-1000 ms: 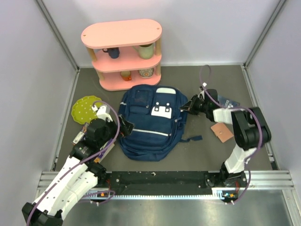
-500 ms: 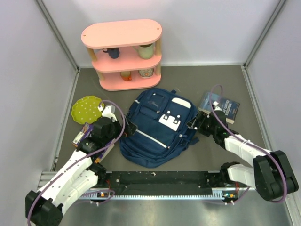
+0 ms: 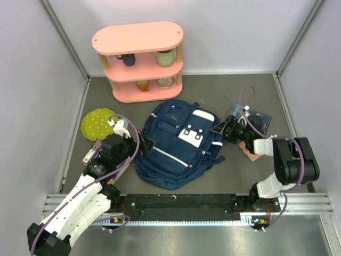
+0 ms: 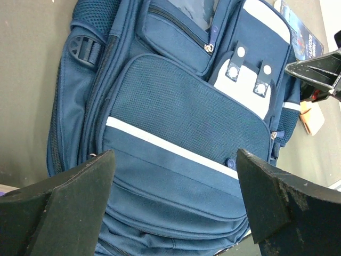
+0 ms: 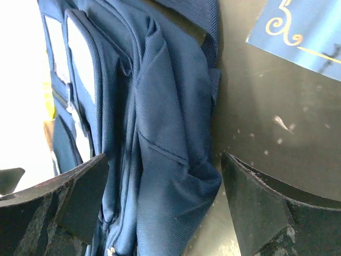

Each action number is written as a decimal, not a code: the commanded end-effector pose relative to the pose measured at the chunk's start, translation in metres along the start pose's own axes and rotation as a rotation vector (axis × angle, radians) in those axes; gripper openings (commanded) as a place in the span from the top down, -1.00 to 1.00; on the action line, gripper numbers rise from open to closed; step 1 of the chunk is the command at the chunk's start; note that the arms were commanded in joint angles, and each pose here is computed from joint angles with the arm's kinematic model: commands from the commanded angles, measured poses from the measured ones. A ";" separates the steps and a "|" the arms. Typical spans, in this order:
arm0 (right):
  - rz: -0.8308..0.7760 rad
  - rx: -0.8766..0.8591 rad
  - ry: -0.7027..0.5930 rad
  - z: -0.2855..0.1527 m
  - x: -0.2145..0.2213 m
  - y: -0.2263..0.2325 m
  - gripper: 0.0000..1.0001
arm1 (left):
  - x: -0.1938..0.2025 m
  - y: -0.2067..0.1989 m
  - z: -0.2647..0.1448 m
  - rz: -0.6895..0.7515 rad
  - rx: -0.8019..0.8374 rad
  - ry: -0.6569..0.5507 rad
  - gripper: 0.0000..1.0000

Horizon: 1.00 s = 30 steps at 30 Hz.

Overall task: Pack the student bag
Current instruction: Adjust the student bag at the center of the board, then pick up the student bag at the center of the board.

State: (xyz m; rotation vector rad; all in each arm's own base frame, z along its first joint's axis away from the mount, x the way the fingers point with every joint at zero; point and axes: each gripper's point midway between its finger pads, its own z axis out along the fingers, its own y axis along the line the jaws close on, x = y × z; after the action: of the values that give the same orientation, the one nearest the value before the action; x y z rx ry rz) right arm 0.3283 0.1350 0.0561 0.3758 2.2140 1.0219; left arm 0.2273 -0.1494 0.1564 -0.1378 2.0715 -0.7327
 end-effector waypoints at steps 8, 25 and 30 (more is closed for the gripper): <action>0.042 -0.177 0.072 0.028 0.005 0.012 -0.62 | -0.003 -0.004 0.002 0.036 0.026 -0.016 -0.97; -0.006 -0.147 -0.262 -0.043 -0.086 0.112 1.00 | -0.053 -0.065 -0.011 0.010 0.202 -0.151 -0.97; 0.108 0.020 -0.574 -0.104 -0.157 0.108 1.00 | -0.078 -0.119 -0.005 0.101 0.229 -0.174 -0.97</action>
State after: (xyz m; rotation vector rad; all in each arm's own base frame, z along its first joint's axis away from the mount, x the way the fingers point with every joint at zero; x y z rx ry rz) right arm 0.3396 0.1439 0.1819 0.4373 2.0012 1.0860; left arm 0.2312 -0.1852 0.2085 -0.0264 1.9805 -0.8386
